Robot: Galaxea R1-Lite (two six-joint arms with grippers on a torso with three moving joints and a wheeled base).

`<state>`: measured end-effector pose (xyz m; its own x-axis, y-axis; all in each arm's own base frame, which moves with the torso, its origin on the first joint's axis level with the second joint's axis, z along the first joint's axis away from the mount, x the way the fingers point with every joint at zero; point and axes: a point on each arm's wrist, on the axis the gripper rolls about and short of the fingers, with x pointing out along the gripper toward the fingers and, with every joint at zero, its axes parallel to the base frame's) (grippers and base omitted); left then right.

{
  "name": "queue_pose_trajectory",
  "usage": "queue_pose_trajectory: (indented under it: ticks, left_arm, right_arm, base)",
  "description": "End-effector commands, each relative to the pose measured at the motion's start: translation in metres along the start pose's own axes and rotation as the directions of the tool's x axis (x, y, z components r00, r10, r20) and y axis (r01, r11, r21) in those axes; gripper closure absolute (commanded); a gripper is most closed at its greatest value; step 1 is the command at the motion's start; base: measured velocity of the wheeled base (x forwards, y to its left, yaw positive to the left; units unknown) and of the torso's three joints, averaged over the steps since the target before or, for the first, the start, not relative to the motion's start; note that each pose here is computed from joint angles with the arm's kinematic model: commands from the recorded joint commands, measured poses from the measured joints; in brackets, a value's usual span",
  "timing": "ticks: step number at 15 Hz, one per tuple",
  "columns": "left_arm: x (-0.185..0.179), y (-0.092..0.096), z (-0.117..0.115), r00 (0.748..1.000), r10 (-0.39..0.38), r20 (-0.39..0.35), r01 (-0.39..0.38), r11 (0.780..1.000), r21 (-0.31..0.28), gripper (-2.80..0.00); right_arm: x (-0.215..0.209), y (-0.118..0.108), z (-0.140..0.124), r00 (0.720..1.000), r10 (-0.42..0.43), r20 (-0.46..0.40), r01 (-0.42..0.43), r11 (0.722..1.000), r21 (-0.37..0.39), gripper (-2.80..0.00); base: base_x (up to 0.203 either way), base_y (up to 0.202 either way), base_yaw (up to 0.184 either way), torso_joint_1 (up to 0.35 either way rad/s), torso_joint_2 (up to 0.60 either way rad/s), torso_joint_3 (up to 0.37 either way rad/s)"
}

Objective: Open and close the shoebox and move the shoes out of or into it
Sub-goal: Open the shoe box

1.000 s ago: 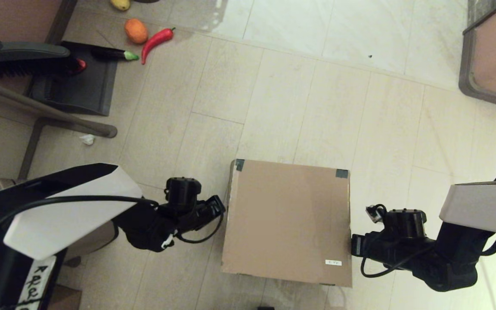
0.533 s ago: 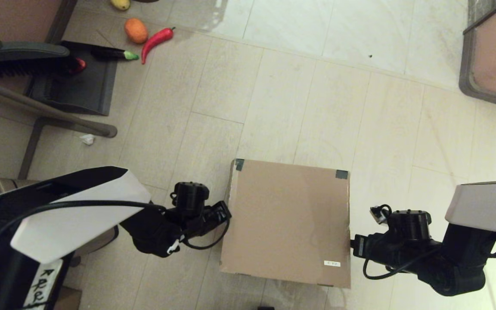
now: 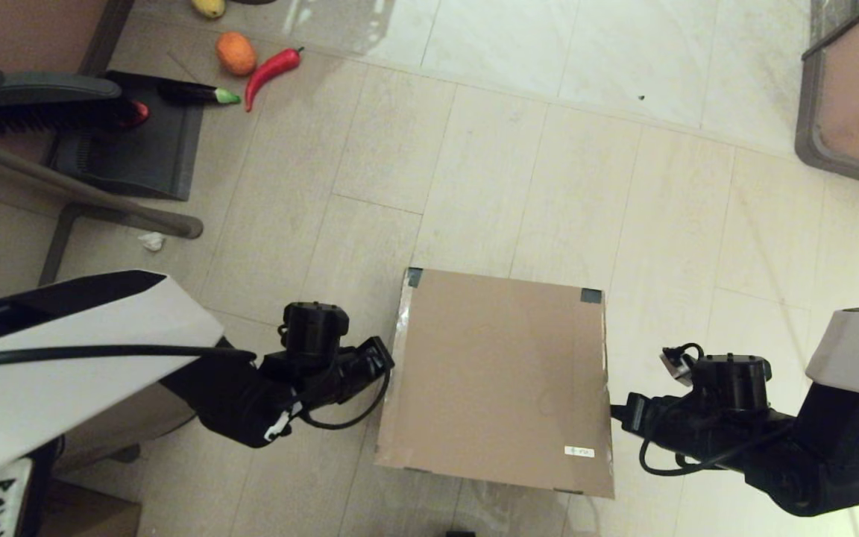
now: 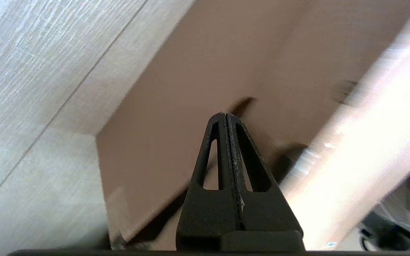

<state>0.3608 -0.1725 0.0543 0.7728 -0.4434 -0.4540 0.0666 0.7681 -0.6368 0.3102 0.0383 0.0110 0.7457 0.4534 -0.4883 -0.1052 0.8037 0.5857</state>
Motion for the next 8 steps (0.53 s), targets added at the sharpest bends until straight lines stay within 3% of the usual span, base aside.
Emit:
queue_pose_trajectory:
  ticks: [1,8]
  left_arm:
    - [-0.017,-0.010,0.009,0.999,-0.025,0.030,0.025,1.000,-0.005,0.00]
    - [-0.034,-0.015,0.012,0.999,-0.034,0.038,0.035,0.999,-0.005,0.00]
  right_arm:
    - [-0.008,0.006,0.003,1.000,0.027,0.012,-0.027,1.000,-0.002,0.00]
    - [-0.022,0.017,0.009,0.997,0.068,0.031,-0.069,0.997,0.028,0.00]
  base:
    - [0.000,0.000,0.000,0.000,0.00,0.000]
    - [0.000,0.000,0.000,0.000,0.00,0.000]
